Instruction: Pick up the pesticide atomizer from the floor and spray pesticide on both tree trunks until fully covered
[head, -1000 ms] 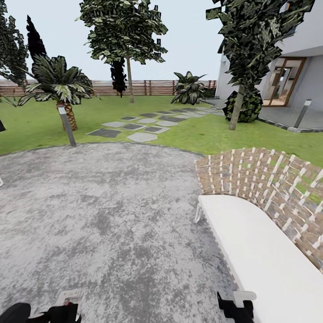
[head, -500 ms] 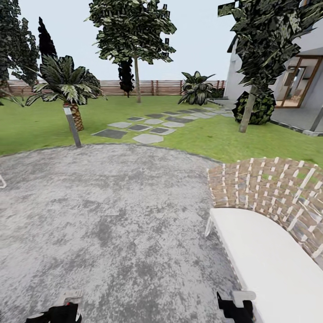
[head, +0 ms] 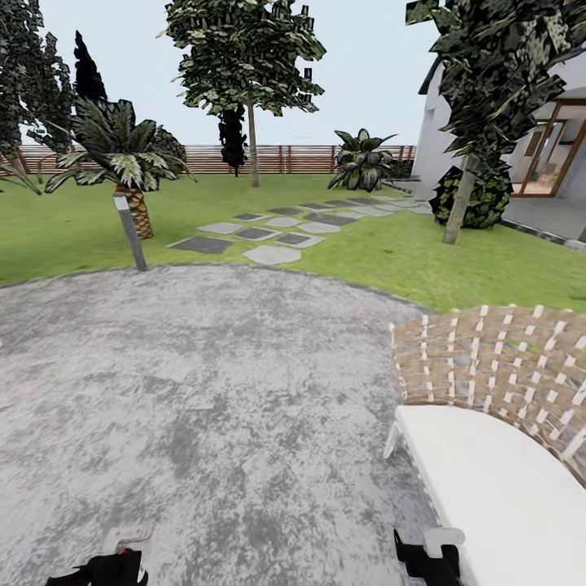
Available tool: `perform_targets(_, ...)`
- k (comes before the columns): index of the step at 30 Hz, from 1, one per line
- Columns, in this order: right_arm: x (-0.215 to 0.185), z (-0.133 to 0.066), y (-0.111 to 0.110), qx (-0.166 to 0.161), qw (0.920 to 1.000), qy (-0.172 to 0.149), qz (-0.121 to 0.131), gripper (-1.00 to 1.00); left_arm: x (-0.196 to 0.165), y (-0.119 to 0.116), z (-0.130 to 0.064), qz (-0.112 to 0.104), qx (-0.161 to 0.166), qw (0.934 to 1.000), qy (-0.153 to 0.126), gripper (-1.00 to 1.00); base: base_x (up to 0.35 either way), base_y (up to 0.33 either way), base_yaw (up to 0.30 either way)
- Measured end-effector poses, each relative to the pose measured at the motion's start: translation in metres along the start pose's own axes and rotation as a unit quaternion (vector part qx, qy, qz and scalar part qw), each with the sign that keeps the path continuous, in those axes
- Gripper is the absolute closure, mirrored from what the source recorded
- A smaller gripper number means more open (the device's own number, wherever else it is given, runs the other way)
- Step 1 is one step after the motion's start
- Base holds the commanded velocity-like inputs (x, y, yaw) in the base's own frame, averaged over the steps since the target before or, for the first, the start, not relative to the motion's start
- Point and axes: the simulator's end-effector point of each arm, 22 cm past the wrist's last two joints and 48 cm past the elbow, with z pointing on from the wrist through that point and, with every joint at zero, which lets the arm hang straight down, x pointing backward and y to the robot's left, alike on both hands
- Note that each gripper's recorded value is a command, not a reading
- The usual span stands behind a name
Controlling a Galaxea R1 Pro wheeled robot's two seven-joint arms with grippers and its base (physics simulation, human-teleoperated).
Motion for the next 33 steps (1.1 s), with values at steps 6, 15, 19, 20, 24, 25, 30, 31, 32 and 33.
perform_targets(6,0.0,0.0,0.0,0.0,1.0,0.0,0.0,-1.0,0.0002,0.0001,0.0,0.0,0.0,1.0,0.0,1.0,0.337,0.116,0.0)
perform_targets(15,0.0001,-0.0001,0.0003,0.001,1.0,0.0,0.0,-1.0,-0.0002,0.0,0.0,0.0,0.0,1.0,0.0,1.0,0.334,0.118,0.01)
perform_targets(19,-0.0001,0.0,0.0004,0.001,1.0,0.0,0.0,-1.0,-0.0001,0.0001,0.0,0.0,0.0,1.0,0.0,1.0,0.334,0.103,0.156)
perform_targets(20,0.0,0.0,0.0004,0.001,1.0,0.0,0.0,-1.0,0.0,0.0001,0.0,0.0,0.0,1.0,0.0,1.0,0.334,0.101,0.233)
perform_targets(24,-0.0001,0.0,0.0004,0.001,1.0,0.0,0.0,-1.0,0.0002,0.0001,0.0,0.0,0.0,1.0,0.0,1.0,0.334,0.1,0.163)
perform_targets(25,-0.0001,0.0,0.0004,0.001,1.0,0.0,0.0,-1.0,0.0002,0.0001,0.0,0.0,0.0,1.0,0.0,1.0,0.334,0.099,0.039)
perform_targets(30,0.0003,-0.0001,0.0007,0.0,1.0,0.0,0.001,-1.0,0.0002,0.0,0.0,0.0,0.0,1.0,0.0,1.0,0.334,0.099,0.015)
perform_targets(31,0.0003,-0.0002,0.0008,0.0,1.0,0.0,0.001,-1.0,0.0002,0.0,0.0,0.0,0.0,1.0,0.0,1.0,0.334,0.099,0.003)
perform_targets(32,0.0002,-0.0001,0.0008,0.0,1.0,0.0,0.001,-1.0,0.0002,0.0,0.0,0.0,0.0,1.0,0.0,1.0,0.334,0.099,0.001)
perform_targets(33,0.0001,-0.0001,0.0008,0.0,1.0,0.0,0.001,-1.0,0.0002,0.0,0.0,0.0,0.0,1.0,0.0,1.0,0.334,0.098,0.001)
